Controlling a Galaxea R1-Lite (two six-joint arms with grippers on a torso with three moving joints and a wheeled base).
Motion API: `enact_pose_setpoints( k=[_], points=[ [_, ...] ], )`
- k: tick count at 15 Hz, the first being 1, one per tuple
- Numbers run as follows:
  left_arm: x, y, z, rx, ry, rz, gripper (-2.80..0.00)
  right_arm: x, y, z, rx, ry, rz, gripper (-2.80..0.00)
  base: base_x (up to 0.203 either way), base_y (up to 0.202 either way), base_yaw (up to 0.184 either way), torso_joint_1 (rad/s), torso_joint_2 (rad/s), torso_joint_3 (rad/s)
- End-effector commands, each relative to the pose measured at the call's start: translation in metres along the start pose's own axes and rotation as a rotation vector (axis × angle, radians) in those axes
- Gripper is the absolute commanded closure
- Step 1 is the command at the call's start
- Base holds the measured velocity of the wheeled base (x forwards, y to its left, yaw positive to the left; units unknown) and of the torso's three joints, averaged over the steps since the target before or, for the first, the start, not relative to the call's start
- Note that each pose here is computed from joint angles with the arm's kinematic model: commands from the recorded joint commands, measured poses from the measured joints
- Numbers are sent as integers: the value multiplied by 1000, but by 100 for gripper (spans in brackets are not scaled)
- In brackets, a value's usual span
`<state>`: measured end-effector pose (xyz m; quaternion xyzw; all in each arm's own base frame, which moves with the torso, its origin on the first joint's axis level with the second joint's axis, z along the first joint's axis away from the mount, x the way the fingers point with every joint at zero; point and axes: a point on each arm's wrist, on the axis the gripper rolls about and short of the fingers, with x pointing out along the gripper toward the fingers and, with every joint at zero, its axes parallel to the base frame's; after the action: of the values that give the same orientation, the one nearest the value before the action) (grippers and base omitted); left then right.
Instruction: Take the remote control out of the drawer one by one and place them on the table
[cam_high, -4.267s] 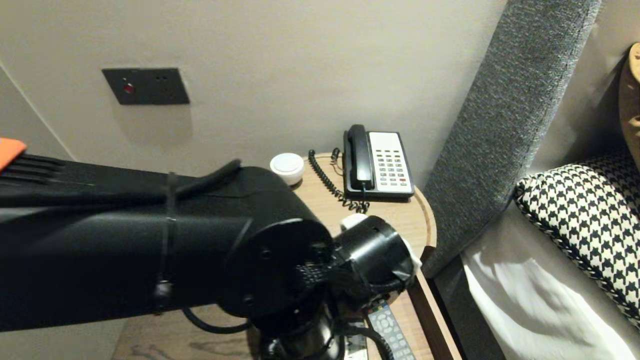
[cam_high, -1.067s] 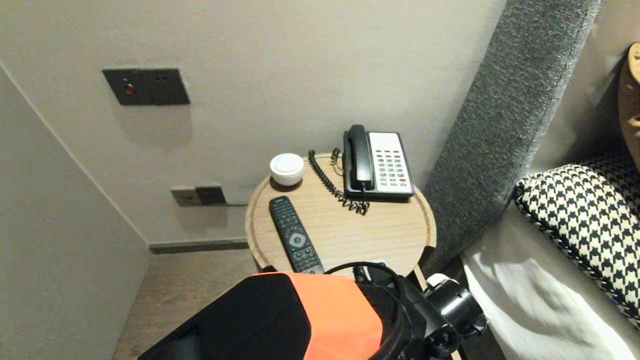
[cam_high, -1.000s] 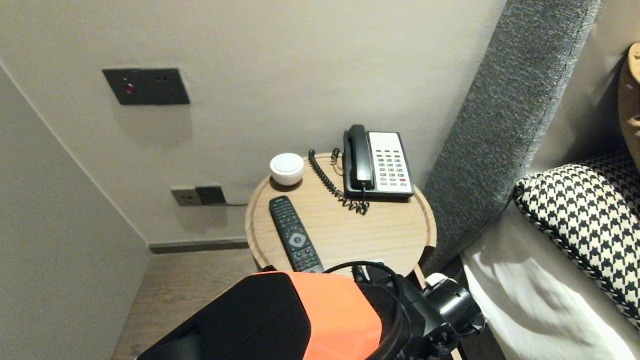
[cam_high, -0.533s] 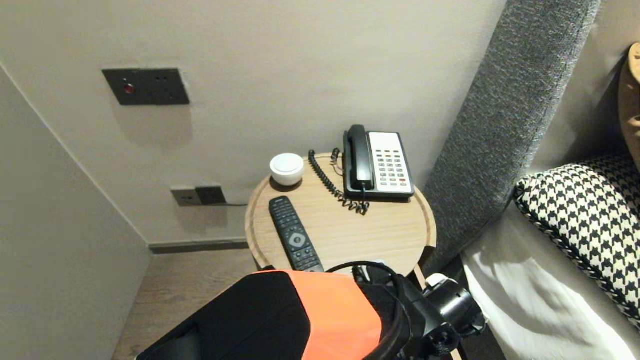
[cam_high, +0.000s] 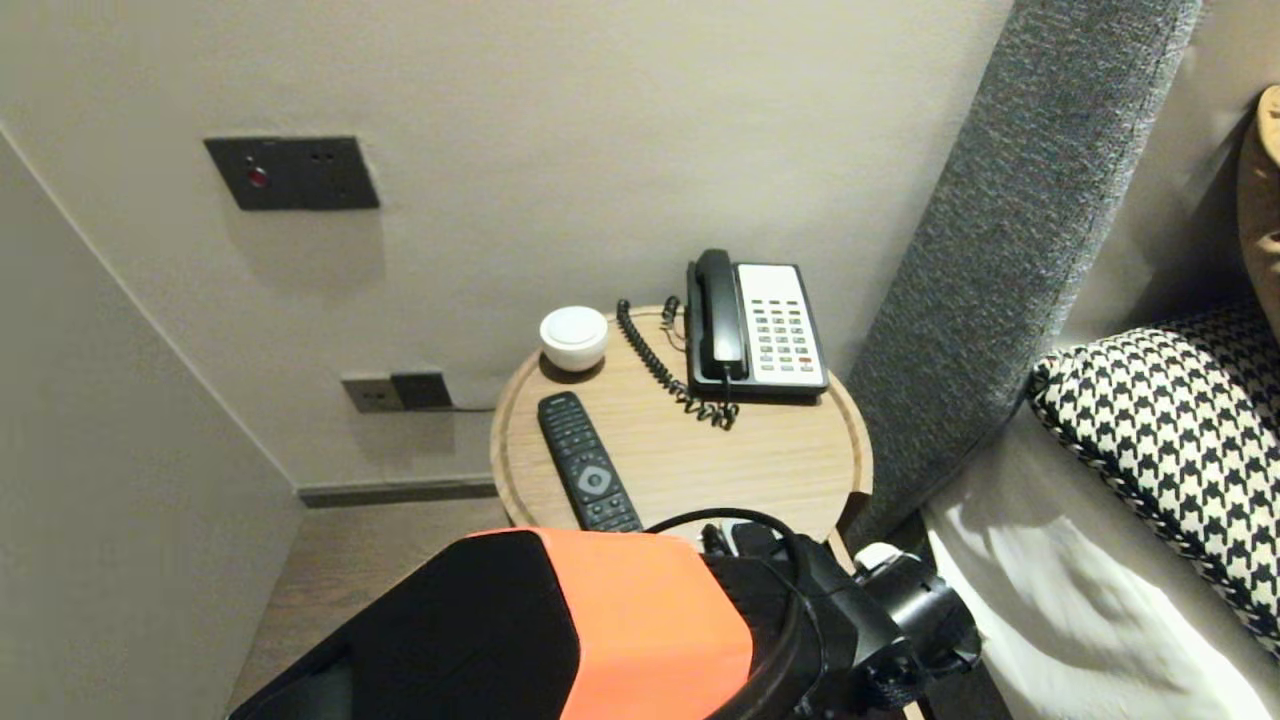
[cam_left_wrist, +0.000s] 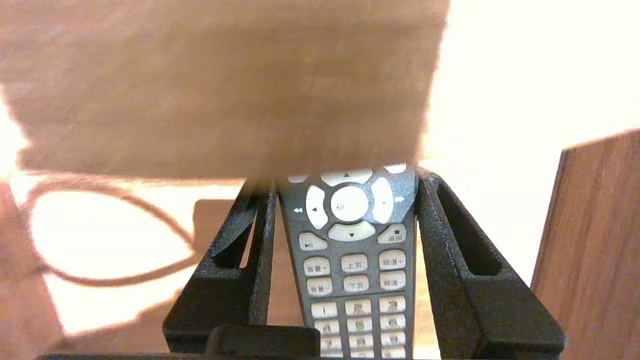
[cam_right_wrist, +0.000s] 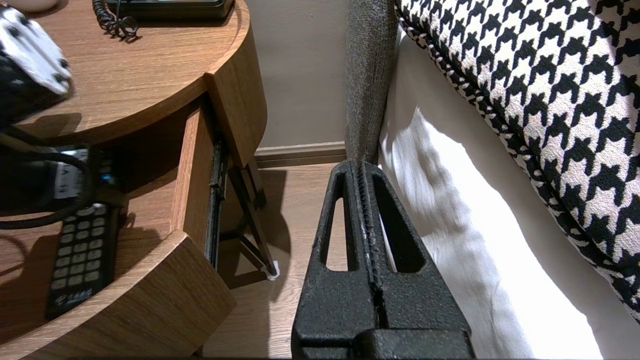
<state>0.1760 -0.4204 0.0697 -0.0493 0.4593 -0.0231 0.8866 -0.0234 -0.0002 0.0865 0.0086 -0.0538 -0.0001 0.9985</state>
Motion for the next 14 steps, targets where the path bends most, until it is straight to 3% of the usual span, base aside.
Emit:
enact_pose_setpoints(
  k=[1,9,14],
  points=[
    [-12,2,5,-8,21,-18,0,2,0,-11,0,40,-1,0,0,0,0,0,0,0],
    [-24,5,11,-7,55,-37,0,2,0,-11,0,40,0,0,0,0,0,0,0,0],
    [-13,6,4,6,86,-18,0,2,0,-11,0,40,-1,0,0,0,0,0,0,0]
  ],
)
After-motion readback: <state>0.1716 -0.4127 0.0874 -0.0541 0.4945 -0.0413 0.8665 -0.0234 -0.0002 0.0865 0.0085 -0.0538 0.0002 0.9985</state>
